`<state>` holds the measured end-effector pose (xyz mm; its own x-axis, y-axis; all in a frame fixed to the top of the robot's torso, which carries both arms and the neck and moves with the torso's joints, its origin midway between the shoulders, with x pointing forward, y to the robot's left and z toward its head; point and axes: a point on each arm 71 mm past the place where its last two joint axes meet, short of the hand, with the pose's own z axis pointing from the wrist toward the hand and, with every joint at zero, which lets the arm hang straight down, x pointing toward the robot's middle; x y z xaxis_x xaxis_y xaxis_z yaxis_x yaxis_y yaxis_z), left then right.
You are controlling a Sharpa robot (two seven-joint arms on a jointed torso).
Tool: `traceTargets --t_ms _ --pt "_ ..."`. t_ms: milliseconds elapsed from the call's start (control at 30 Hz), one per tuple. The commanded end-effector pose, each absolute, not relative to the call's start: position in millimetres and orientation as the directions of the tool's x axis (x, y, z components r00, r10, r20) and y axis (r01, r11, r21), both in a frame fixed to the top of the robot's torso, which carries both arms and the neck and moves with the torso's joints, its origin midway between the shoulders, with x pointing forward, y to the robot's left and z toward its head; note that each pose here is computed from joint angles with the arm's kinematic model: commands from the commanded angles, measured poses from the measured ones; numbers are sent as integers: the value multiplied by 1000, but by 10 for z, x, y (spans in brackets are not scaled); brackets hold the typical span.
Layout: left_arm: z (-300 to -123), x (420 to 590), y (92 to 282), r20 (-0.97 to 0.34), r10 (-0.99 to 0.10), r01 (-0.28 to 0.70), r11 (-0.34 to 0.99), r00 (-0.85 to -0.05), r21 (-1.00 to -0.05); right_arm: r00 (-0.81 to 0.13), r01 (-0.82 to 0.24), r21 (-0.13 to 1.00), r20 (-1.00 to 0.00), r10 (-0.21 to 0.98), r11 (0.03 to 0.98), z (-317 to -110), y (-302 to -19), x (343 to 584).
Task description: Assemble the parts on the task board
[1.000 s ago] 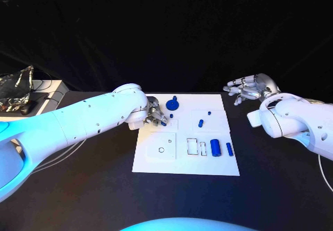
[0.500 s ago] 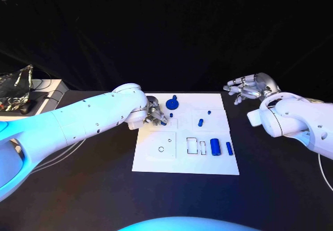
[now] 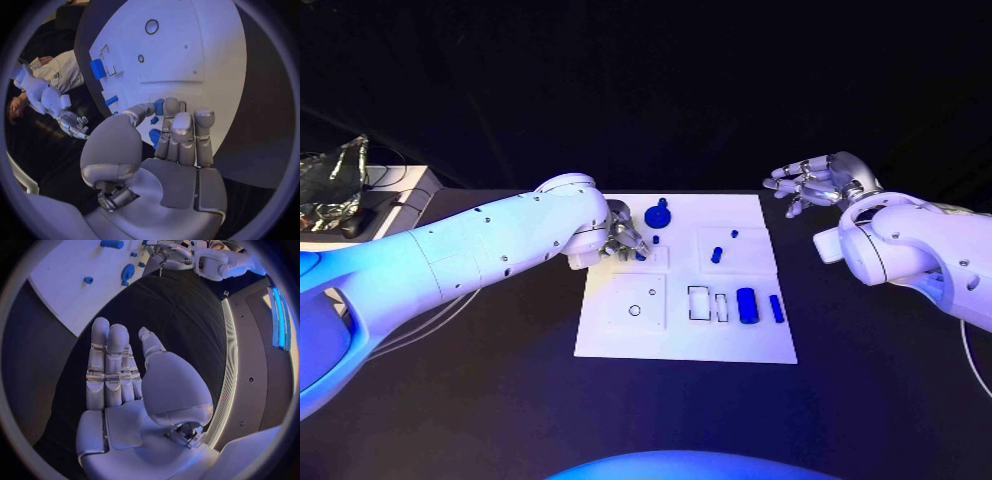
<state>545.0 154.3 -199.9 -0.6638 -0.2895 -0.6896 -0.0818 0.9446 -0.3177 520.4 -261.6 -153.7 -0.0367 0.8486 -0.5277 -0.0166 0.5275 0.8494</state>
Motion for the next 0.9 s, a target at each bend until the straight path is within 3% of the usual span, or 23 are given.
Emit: traceTargets --t_ms 33,900 --pt "-2032 5436 1500 -674 -294 -87 942 -678 -324 -52 -27 849 -529 847 529 -1538 -2599 5203" --pt "-2065 5441 1465 -675 -313 -101 937 -668 -335 -56 -24 848 -529 847 529 -1555 -2603 5201"
